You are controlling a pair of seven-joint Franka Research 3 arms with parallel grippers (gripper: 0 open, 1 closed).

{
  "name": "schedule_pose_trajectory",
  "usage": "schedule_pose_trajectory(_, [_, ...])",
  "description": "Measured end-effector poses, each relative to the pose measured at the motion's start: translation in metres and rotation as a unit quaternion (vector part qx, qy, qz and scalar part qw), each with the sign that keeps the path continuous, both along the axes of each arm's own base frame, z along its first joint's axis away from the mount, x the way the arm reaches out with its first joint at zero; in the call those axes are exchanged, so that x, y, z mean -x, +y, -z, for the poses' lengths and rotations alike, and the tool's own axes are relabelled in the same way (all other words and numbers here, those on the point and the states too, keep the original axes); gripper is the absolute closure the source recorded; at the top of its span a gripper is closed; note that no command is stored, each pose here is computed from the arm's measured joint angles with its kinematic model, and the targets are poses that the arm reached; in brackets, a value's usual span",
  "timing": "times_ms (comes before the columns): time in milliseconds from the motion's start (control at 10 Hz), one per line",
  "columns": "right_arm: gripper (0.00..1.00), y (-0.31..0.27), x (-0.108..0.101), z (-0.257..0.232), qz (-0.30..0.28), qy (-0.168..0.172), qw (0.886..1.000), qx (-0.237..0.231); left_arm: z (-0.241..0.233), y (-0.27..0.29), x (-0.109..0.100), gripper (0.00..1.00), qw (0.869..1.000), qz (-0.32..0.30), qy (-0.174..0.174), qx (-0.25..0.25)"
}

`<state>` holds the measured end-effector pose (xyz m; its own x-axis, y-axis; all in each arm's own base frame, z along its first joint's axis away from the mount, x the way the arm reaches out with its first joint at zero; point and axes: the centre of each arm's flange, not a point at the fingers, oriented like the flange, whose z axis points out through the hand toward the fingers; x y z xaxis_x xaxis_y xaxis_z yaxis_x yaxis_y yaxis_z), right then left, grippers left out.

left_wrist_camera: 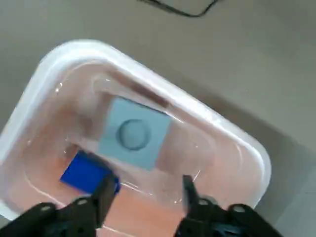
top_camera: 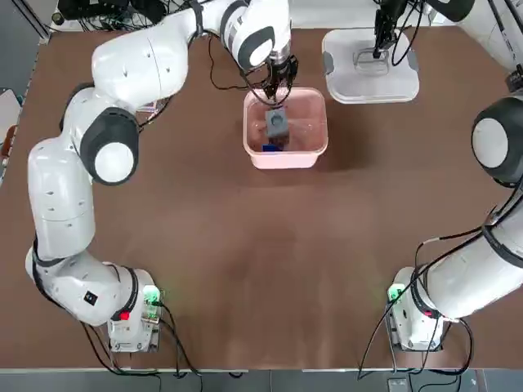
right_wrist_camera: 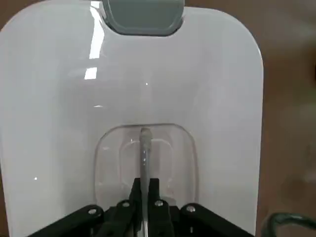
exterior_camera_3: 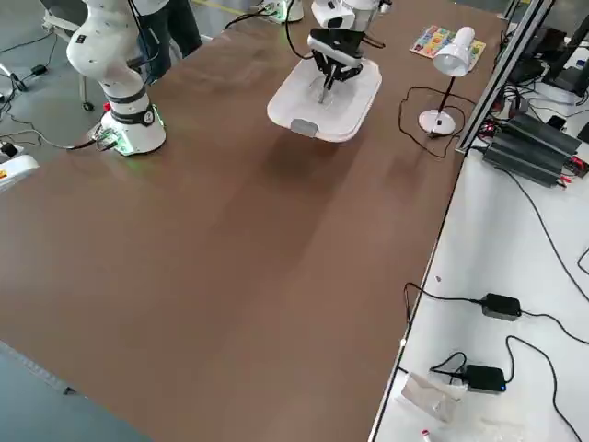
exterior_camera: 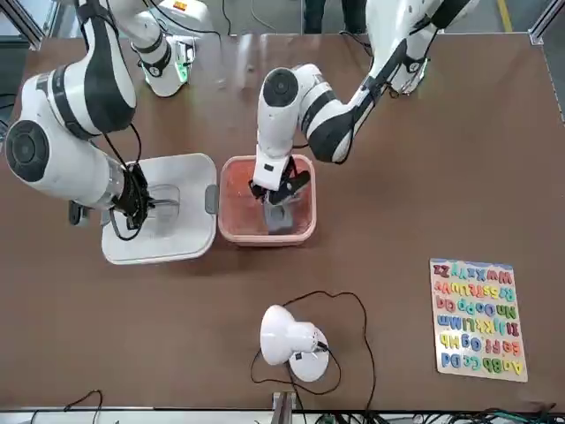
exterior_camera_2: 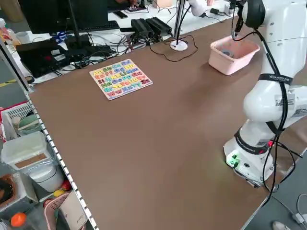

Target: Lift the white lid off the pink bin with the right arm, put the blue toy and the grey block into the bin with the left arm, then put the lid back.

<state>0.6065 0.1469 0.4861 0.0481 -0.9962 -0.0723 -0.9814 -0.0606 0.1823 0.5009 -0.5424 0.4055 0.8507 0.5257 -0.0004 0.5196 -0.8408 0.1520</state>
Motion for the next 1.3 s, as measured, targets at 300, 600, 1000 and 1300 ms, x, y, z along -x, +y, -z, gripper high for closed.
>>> schedule_pose_trajectory(300, [0.93,0.004,0.001,0.000,-0.002,-0.001,1.000,0.000,-0.057,0.100,-0.061,0.01,0.997,-0.059,-0.007,-0.050])
schedule_pose_trajectory(600, [0.93,0.041,0.008,0.001,-0.001,-0.006,1.000,0.002,-0.107,0.250,-0.119,0.00,0.994,-0.067,0.008,-0.083])
schedule_pose_trajectory(1000, [0.93,0.129,0.026,0.038,0.004,0.009,1.000,0.024,-0.131,0.366,-0.133,0.00,0.997,0.022,0.046,-0.062])
schedule_pose_trajectory(1300, [0.93,0.172,0.028,0.049,0.043,0.000,0.999,0.019,-0.149,0.450,-0.119,0.00,0.989,0.121,0.066,-0.061])
